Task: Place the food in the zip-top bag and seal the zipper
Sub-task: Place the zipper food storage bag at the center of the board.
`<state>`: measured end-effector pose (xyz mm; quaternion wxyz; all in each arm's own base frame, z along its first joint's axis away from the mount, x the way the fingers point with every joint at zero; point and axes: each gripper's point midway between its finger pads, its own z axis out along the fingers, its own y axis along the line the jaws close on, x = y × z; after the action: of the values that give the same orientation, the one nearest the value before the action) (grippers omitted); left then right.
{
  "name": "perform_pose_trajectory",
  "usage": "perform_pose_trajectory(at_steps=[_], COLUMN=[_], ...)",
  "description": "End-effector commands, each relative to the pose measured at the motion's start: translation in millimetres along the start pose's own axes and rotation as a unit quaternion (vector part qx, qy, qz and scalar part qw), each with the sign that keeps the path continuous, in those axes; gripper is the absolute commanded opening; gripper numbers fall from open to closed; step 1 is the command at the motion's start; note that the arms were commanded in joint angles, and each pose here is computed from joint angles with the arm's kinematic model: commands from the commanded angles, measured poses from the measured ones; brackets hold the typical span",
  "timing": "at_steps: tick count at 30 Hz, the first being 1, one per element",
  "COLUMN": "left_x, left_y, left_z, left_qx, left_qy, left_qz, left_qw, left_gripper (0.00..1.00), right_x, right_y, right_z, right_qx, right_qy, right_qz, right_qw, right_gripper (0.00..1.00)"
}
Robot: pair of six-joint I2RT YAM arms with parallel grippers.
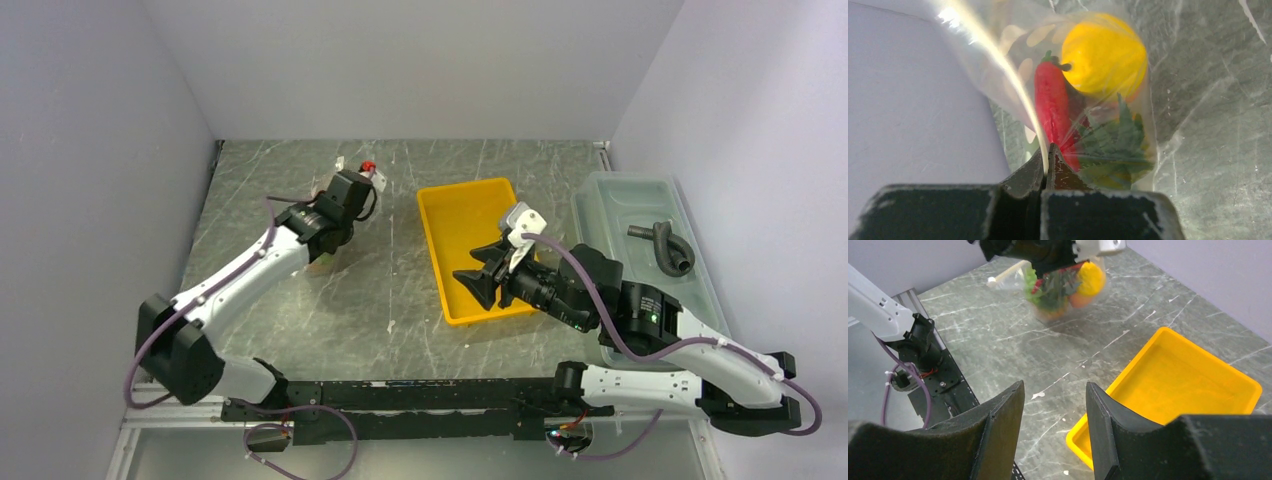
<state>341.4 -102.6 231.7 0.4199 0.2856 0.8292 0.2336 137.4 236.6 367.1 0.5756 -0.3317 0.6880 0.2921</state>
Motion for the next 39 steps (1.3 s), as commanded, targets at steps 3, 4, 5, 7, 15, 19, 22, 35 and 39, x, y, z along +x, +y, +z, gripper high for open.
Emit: perform_pose_trajectory(at_steps=[3,4,5,7,15,19,22,35,39], left_x=[11.2,14.4,16.6,18.0,0.1,-0.8,3.0,7.4,2.3], left_y=[-37.9,-46.8,-55.8,-71.7,-120.3,-145.6,-159.5,-198.8,-205.3], left_z=[36.8,42.4,45.4,47.5,27.2,15.1,8.0,-19.8,-29.9], left_qx=[0.026,0.037,0.051,0.079,0.14,0.157,0.16,0.213,0.246], left_qy=[0.053,0.065,0.073,0.082,0.058,0.057,0.068,0.068,0.044], left_qz=[0.024,0.024,0.023,0.012,-0.027,-0.036,-0.037,-0.104,-0.138], left_qw=[0.998,0.997,0.996,0.993,0.988,0.985,0.984,0.969,0.958], left_gripper=[0.0,0.0,0.0,0.0,0.0,0.0,0.0,0.1,0.21], right_x=[-13.4,-12.7,-11.4,-10.2,-13.0,-12.4,-11.2,-3.8,-1.1], right_y=[-1.4,-1.9,-2.7,-5.6,-8.5,-8.8,-9.8,-13.7,-16.2], right_z=[-12.2,-14.1,-15.6,-18.8,-27.2,-28.9,-30.4,-29.7,-30.1], right_qx=[-0.005,-0.005,-0.004,0.001,0.001,0.001,0.003,0.015,0.021], right_qy=[-0.039,-0.039,-0.038,-0.041,-0.05,-0.048,-0.05,-0.046,-0.046], right_qz=[0.026,0.027,0.028,0.03,0.03,0.032,0.034,0.042,0.043], right_qw=[0.999,0.999,0.999,0.999,0.998,0.998,0.998,0.998,0.998], right_gripper=[0.52,0.52,0.52,0.52,0.53,0.53,0.53,0.56,0.57])
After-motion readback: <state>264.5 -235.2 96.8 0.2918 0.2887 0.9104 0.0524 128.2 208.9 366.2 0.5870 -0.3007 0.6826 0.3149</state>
